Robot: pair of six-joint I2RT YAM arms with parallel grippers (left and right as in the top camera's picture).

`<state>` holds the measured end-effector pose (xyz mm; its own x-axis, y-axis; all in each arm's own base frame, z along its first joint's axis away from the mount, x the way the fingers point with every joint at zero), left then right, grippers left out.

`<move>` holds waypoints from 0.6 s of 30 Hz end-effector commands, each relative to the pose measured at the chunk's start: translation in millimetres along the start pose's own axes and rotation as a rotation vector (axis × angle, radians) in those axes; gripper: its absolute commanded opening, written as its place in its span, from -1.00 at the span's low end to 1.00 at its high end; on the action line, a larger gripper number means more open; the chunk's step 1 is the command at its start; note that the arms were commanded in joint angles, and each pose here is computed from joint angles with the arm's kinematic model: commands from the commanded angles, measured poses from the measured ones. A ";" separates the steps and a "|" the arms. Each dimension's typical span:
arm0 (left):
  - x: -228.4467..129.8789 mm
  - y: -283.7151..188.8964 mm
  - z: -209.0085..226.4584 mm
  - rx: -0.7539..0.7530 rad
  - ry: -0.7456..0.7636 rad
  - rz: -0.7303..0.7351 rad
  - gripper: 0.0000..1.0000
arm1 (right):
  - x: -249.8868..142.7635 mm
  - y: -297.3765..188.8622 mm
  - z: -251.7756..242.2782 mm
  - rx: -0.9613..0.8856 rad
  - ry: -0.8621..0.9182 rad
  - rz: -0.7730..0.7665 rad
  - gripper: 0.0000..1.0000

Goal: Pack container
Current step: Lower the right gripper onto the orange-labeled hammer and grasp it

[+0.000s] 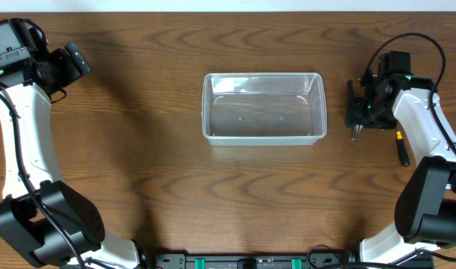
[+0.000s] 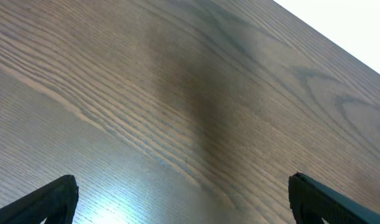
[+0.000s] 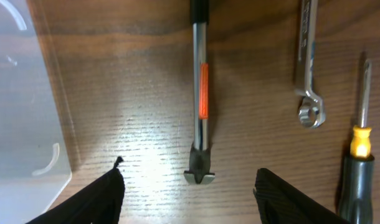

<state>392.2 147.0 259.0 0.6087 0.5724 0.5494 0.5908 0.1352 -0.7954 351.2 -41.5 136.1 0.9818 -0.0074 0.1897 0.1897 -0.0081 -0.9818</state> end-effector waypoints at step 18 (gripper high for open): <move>4.8 -6.1 -0.6 0.003 0.006 -0.021 0.96 | -13.9 16.1 -3.8 -0.059 0.026 0.008 0.27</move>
<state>392.2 147.0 259.0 0.6087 0.5724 0.5494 0.5908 0.1352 -0.7954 342.8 -44.2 115.7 0.9843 -0.0223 0.1751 0.1740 -0.0430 -0.9838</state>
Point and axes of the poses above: each gripper's point midway between its finger pads, its own y axis out along the fingers, its own z axis along the line the jaws close on, x = y × z, the point moved 7 cm from there along -y, back along the fingers, and after that the axes turned 5 degrees about -y, right-handed, at the moved point
